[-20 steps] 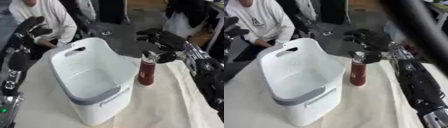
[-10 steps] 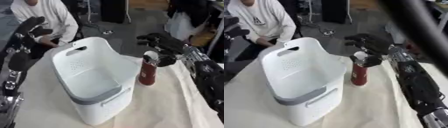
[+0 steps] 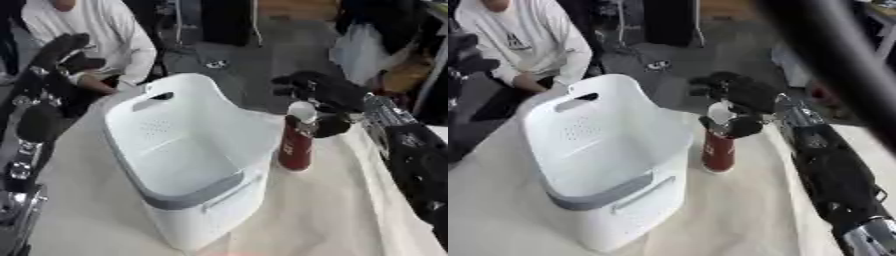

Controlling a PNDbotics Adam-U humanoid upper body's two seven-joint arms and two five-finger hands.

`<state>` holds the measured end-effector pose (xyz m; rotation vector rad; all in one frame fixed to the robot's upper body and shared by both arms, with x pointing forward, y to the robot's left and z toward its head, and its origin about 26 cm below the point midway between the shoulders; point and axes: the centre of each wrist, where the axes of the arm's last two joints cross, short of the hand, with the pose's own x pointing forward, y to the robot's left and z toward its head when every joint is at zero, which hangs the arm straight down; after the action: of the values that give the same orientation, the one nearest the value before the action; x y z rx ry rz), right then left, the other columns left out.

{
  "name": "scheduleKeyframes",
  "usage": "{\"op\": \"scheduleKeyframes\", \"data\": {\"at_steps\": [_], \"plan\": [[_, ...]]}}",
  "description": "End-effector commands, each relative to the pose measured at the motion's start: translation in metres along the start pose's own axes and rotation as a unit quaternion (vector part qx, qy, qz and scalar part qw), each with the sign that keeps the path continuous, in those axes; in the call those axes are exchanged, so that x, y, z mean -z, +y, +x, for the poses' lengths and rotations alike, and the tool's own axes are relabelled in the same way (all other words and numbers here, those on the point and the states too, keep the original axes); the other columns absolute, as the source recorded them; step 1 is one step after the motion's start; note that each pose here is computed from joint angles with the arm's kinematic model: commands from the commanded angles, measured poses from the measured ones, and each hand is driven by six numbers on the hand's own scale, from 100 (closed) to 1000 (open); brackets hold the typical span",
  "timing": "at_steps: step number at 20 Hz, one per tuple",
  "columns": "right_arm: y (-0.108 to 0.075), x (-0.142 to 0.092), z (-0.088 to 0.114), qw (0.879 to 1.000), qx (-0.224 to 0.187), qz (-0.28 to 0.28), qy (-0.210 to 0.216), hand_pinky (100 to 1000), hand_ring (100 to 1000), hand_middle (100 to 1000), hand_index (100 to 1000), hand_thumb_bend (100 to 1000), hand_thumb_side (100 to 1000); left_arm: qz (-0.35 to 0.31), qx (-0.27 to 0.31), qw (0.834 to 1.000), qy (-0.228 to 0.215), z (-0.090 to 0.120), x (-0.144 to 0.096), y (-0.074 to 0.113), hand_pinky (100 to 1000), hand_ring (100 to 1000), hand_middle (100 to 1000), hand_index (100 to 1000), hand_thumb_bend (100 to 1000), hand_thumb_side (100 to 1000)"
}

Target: Pick up objects on the table and place them in the box.

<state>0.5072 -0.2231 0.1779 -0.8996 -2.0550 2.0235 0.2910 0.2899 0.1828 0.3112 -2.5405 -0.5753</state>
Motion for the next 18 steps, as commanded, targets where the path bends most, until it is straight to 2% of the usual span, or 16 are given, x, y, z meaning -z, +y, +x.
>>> {"op": "scheduleKeyframes", "data": {"at_steps": [1, 9, 18], "plan": [[-0.011, 0.005, -0.005, 1.0, -0.012, -0.011, 0.008, 931, 894, 973, 949, 161, 1000, -0.004, 0.008, 1.0, -0.017, 0.005, 0.007, 0.006, 1000, 778, 922, 1000, 444, 1000], [-0.007, 0.007, -0.005, 0.999, -0.017, -0.004, 0.028, 938, 896, 974, 949, 156, 1000, -0.003, 0.007, 1.0, -0.019, 0.005, 0.009, 0.005, 1000, 778, 922, 1000, 444, 1000], [-0.024, 0.007, -0.015, 0.998, -0.031, -0.031, 0.039, 934, 896, 972, 947, 170, 1000, -0.004, 0.007, 1.0, -0.017, 0.005, 0.008, 0.005, 1000, 778, 922, 1000, 446, 1000]]}}
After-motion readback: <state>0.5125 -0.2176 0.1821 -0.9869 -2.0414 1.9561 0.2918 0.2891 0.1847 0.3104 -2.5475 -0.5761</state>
